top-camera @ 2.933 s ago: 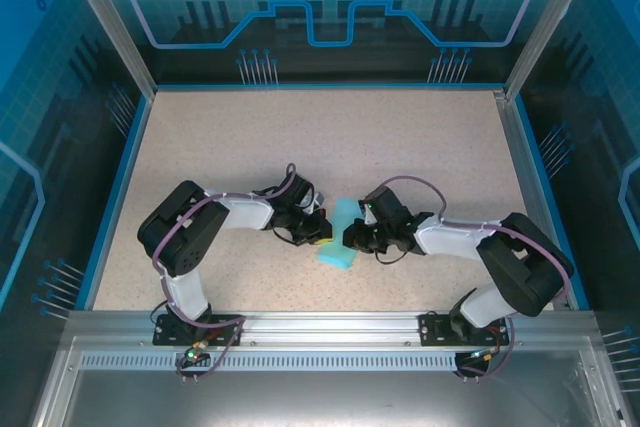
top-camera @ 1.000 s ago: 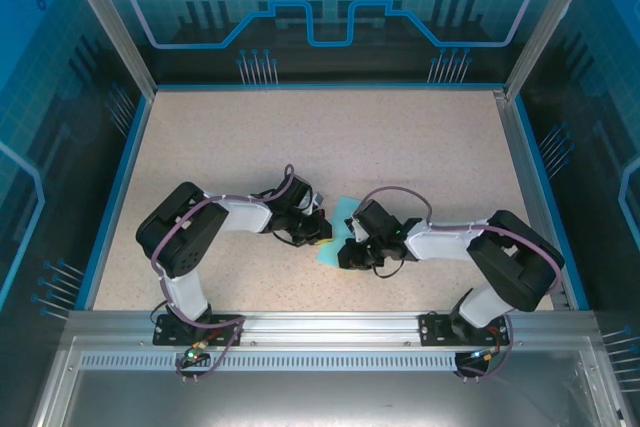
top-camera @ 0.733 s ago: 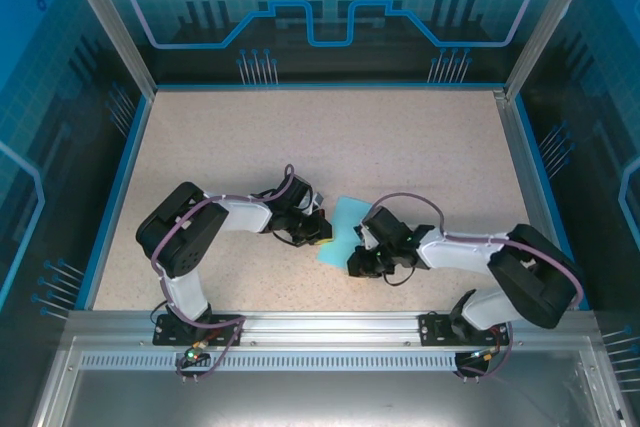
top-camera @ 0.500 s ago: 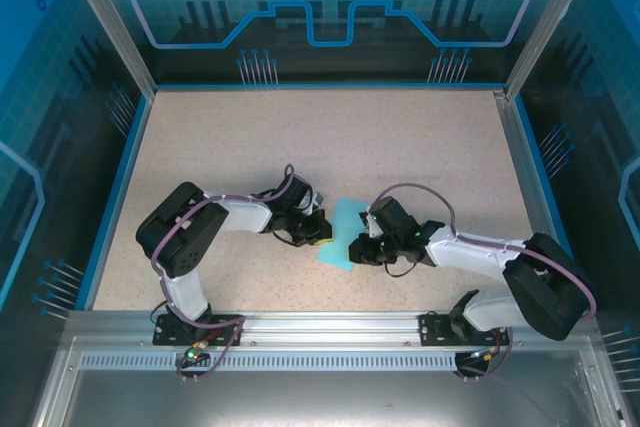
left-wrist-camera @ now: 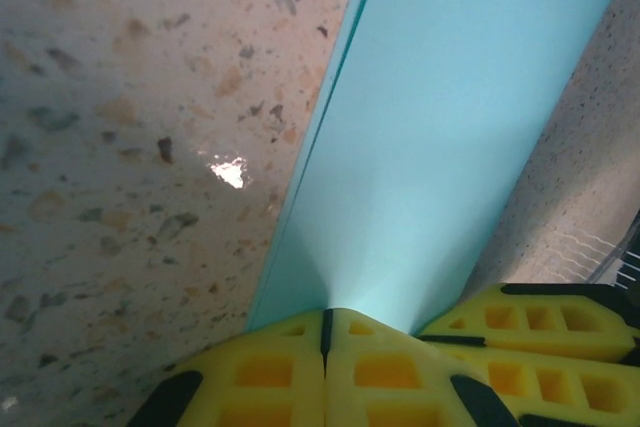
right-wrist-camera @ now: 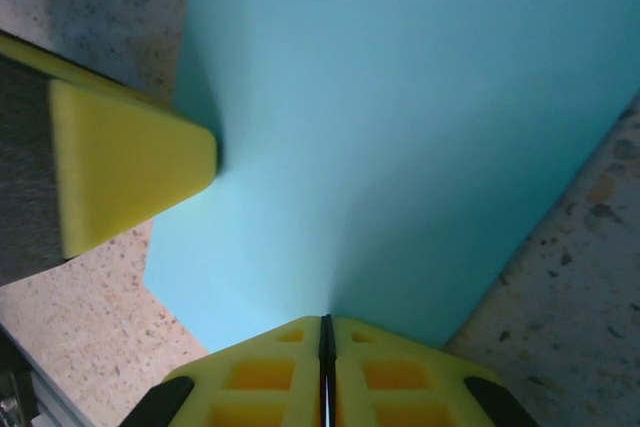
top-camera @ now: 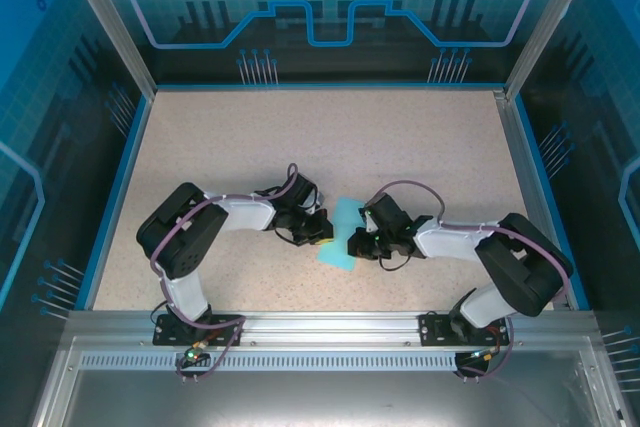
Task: Fold a paper plane with a square sheet of paper (pick it up from the middle)
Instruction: Fold the square sheet of paper in half at the center of the table, then first fold in half a square sheet of paper at the center of the table.
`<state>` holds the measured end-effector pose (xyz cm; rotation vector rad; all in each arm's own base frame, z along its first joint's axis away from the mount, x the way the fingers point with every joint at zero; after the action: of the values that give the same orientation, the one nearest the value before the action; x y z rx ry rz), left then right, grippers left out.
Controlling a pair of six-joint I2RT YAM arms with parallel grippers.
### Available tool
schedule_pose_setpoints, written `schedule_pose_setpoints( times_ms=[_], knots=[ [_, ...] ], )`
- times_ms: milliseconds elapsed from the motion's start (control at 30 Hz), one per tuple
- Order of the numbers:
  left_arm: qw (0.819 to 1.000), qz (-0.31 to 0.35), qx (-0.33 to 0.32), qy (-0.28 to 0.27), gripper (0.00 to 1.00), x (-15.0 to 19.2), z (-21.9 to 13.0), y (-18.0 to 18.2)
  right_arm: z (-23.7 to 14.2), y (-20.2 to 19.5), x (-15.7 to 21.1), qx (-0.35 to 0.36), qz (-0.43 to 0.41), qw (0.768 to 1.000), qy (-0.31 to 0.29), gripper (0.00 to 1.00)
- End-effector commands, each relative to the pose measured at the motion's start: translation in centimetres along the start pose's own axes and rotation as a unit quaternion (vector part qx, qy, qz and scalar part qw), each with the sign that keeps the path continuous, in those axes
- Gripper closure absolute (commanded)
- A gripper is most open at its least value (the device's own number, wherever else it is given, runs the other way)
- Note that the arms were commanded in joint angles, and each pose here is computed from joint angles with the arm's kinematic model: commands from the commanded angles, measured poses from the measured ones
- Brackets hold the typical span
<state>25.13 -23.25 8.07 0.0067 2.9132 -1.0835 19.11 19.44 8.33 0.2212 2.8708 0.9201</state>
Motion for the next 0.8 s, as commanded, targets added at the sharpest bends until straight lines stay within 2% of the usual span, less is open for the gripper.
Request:
schedule_pose_setpoints(
  times_ms=[0, 133, 300, 567, 767],
  knots=[
    [0.998, -0.006, -0.053, 0.013, 0.92, 1.0, -1.0, 0.4, 0.6, -1.4, 0.3, 0.016, 0.023, 1.0, 0.004, 0.9],
    [1.0, 0.015, -0.008, -0.008, 0.9, 1.3, -2.9, -2.1, 0.8, -1.5, 0.5, 0.014, 0.03, 0.999, 0.007, 0.9],
    [0.999, 0.004, 0.036, -0.012, 0.9, 3.2, -3.3, -2.5, 1.1, -1.3, 0.6, 0.006, 0.037, 0.999, 0.014, 0.9],
    [0.999, -0.007, 0.044, 0.011, 0.95, 5.7, -1.6, -2.4, 1.1, -0.7, 0.6, -0.017, 0.043, 0.999, 0.023, 0.9],
    [0.996, -0.016, 0.078, 0.036, 0.98, 6.6, 0.3, -3.2, 1.2, -0.4, 0.5, -0.029, 0.046, 0.998, 0.028, 0.9]
  ],
)
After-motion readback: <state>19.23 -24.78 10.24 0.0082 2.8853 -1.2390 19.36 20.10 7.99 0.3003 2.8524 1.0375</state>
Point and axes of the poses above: each hand's point on the last joint's axis, 136 mm out from that joint toward the fingers, its own z axis out along the fingers, its own y axis along the line the jaws close on, x = y × z, the point moved 9 cm from there along -z, back along the fingers, and after that the axes turned 8 degrees about z, right-handed, at the moved point
